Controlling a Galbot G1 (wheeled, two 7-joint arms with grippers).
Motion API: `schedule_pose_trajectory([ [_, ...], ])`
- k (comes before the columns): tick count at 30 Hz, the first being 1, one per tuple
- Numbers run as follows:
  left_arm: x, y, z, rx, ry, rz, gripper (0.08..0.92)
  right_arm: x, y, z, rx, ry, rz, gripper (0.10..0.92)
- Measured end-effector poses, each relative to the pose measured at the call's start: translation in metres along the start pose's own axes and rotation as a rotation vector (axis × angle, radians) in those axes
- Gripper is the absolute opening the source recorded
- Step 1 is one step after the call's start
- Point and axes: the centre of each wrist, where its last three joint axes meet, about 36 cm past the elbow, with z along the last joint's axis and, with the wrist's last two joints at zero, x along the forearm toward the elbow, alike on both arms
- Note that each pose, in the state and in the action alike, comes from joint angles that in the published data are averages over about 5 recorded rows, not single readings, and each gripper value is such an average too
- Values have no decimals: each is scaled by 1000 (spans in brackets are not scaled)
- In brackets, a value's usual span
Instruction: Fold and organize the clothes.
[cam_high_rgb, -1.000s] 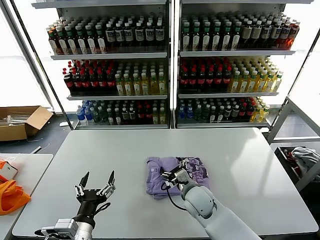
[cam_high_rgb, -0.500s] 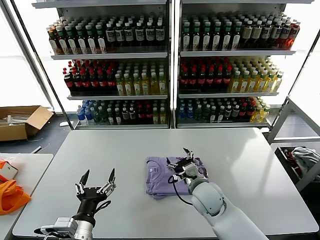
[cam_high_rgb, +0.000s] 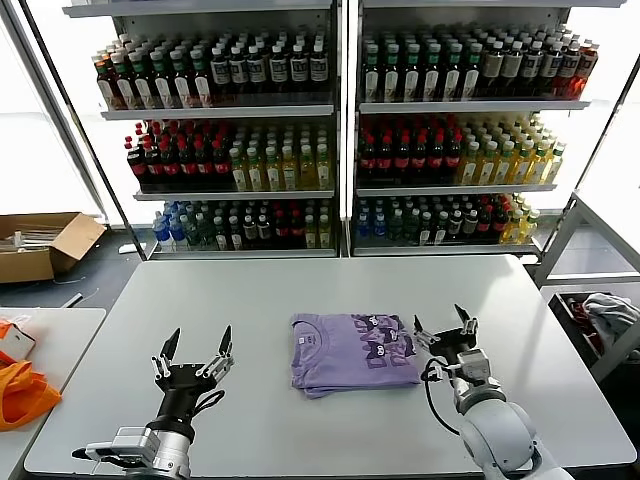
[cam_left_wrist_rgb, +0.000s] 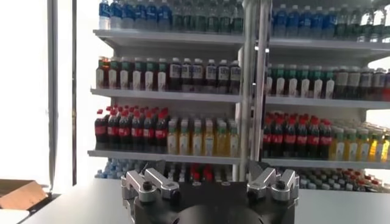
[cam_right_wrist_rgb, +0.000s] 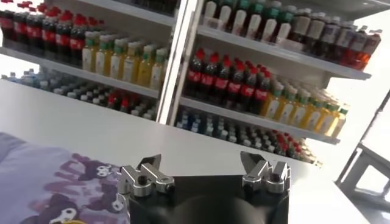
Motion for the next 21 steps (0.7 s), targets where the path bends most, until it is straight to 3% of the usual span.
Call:
schedule_pose_trajectory([
  [21,-1,-2,7,-62,-31,-15,823,39,-17,1,-82,-30,123,823],
])
